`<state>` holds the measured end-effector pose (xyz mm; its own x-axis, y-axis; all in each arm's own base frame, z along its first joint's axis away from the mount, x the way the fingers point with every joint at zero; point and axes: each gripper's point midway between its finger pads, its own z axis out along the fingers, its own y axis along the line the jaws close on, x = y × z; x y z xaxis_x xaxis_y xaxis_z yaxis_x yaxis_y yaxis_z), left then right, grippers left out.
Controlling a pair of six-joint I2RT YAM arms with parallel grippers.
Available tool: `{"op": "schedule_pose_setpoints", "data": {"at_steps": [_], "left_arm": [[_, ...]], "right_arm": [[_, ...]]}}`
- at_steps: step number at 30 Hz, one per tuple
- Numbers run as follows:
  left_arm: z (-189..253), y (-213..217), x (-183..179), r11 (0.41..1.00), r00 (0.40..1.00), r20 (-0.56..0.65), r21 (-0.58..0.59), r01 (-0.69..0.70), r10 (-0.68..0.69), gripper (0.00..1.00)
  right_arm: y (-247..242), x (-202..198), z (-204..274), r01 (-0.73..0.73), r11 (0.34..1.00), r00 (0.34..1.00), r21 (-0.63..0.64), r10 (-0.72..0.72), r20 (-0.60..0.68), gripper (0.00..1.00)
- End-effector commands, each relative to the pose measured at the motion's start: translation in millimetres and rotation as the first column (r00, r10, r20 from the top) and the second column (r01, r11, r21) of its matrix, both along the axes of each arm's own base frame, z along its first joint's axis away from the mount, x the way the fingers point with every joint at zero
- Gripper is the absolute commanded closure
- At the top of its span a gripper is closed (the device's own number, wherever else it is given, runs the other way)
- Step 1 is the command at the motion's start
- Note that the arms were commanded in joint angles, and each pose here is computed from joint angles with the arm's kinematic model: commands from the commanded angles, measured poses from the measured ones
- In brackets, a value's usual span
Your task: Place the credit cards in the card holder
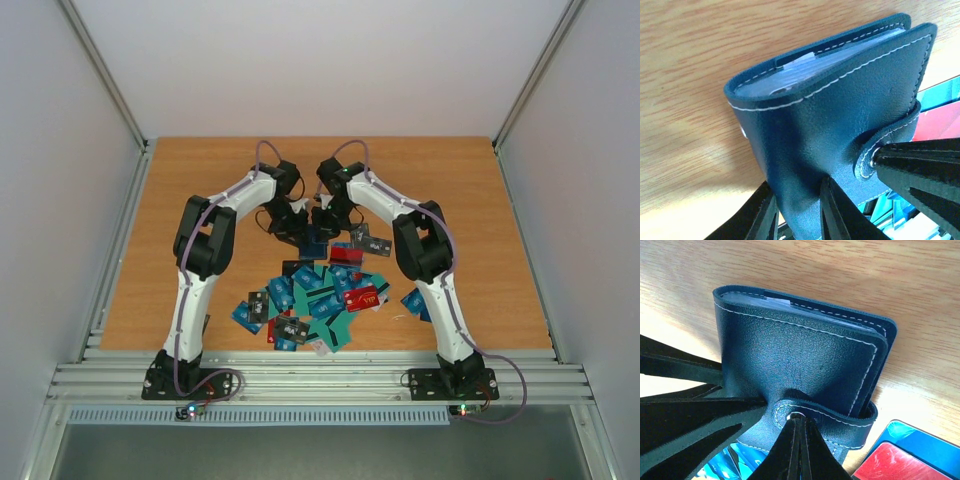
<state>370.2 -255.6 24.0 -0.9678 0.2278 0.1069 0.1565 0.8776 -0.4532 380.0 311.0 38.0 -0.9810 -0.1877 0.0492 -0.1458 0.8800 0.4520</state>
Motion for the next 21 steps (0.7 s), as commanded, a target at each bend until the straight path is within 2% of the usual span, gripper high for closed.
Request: {"op": "schedule_pose_setpoints", "data": {"at_steps": [1,12,21], "left_arm": [[-29.2,4.2,-8.3,0.997,0.998,-0.051,0.071,0.025,-0.021,0.76],[-29.6,2.2,-5.8,0.998,0.999,-0.046,0.064,0.022,-0.019,0.75],[-27.7,-1.4,-5.0,0.999,0.999,-0.046,0.043,0.016,-0.014,0.76]], "right_arm": [[15.4,-13.7,-25.8,-0.048,0.998,0.998,-0.047,0.046,-0.038,0.99],[10.5,-29.2,-51.9,-0.079,0.978,0.994,-0.191,0.063,-0.091,0.99],[1.8,-32.4,-71.9,-0.086,0.919,0.994,-0.384,0.051,-0.101,0.99]]}}
